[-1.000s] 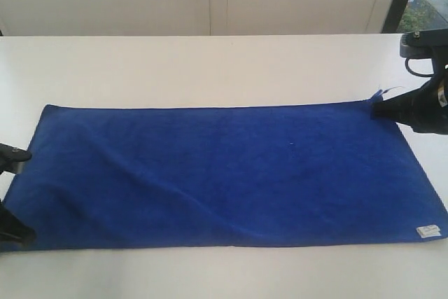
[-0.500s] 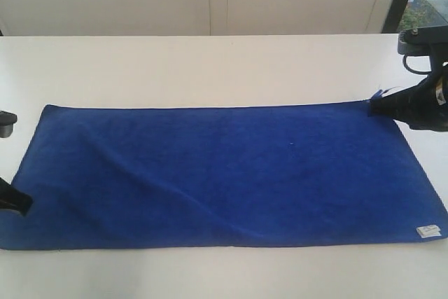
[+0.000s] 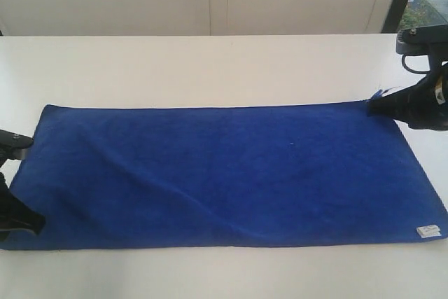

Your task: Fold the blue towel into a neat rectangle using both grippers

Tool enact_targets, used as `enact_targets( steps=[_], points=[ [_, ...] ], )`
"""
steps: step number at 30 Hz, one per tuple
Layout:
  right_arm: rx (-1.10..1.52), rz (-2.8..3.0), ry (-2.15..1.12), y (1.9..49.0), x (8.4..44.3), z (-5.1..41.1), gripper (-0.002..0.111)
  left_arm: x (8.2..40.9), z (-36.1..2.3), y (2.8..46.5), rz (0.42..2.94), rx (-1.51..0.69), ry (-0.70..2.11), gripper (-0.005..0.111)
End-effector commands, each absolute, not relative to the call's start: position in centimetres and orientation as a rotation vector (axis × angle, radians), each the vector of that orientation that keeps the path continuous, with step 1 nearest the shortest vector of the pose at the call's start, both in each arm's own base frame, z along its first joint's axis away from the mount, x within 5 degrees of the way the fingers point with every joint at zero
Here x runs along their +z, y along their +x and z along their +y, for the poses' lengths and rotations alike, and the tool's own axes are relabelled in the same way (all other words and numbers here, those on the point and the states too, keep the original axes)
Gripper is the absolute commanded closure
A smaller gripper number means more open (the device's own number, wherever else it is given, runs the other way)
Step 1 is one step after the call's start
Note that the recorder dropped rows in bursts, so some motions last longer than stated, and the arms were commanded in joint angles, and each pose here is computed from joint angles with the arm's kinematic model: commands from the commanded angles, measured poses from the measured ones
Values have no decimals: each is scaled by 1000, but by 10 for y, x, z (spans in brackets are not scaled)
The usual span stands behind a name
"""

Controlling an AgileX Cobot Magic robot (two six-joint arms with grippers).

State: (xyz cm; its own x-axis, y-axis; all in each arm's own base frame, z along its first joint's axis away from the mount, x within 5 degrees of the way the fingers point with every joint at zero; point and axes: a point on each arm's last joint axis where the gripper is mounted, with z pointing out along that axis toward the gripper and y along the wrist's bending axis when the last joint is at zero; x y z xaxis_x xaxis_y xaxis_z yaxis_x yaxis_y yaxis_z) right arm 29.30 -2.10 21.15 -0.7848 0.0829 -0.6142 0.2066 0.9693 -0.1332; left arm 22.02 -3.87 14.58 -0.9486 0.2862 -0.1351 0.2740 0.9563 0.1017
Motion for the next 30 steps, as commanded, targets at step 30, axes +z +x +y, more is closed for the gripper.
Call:
enact_targets(
  steps=[30],
  points=[
    [-262, 2471, 188, 291, 212, -21, 91, 166, -34, 214, 2996, 182, 436, 107]
  ],
)
